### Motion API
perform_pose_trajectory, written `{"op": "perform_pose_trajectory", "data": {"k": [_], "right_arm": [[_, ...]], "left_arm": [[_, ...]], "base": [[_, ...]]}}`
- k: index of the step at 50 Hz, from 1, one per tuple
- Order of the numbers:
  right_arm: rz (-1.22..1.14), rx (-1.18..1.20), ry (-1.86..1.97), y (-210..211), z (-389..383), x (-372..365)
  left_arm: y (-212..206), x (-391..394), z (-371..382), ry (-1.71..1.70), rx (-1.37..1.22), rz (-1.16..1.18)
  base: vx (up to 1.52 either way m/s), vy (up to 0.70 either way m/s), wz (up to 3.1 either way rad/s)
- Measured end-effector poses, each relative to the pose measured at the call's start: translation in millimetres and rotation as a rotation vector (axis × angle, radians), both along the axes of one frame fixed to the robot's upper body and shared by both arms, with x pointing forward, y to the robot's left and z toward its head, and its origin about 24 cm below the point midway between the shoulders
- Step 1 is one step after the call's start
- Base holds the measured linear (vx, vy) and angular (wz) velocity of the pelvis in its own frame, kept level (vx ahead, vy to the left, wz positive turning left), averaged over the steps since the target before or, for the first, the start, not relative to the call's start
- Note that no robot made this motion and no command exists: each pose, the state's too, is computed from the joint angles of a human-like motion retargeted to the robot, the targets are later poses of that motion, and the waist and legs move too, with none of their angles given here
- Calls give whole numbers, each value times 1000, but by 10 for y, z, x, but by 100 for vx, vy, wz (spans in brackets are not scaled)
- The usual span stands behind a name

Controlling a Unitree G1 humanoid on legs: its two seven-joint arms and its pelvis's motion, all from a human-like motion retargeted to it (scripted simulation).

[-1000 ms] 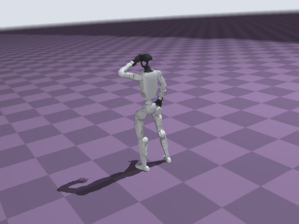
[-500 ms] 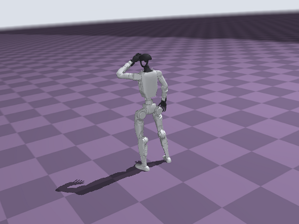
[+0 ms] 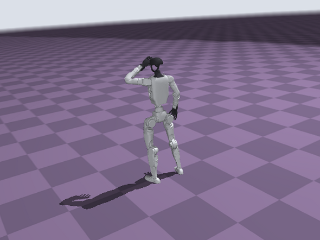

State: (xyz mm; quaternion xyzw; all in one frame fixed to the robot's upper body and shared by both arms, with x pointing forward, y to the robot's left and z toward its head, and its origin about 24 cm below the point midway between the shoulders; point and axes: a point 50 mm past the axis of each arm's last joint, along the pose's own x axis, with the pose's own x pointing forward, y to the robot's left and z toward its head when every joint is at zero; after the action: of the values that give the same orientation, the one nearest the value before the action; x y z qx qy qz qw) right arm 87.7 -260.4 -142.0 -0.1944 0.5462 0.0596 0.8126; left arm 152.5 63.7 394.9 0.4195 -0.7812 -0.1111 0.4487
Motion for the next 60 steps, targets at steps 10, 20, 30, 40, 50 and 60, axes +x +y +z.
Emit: {"op": "perform_pose_trajectory", "data": {"k": [10,20,30,40,50,60], "right_arm": [[87,14,-15,55,16,145],[-33,-20,-169,22,131,379],[58,-20,-19,-14,25,77],[62,-5,-25,51,2,83],[13,-22,-85,58,38,123],[45,20,5,88,-27,-34]], "left_arm": [[-545,82,-13,-24,224,-20],[44,114,-88,52,72,44],[-189,179,23,-6,83,65],[-463,172,3,-19,208,26],[43,4,-69,6,54,0],[-435,-146,21,-136,105,-95]], "base": [[0,0,6],[0,-1,-32],[0,0,27],[1,0,16],[1,-1,-19],[0,0,25]]}}
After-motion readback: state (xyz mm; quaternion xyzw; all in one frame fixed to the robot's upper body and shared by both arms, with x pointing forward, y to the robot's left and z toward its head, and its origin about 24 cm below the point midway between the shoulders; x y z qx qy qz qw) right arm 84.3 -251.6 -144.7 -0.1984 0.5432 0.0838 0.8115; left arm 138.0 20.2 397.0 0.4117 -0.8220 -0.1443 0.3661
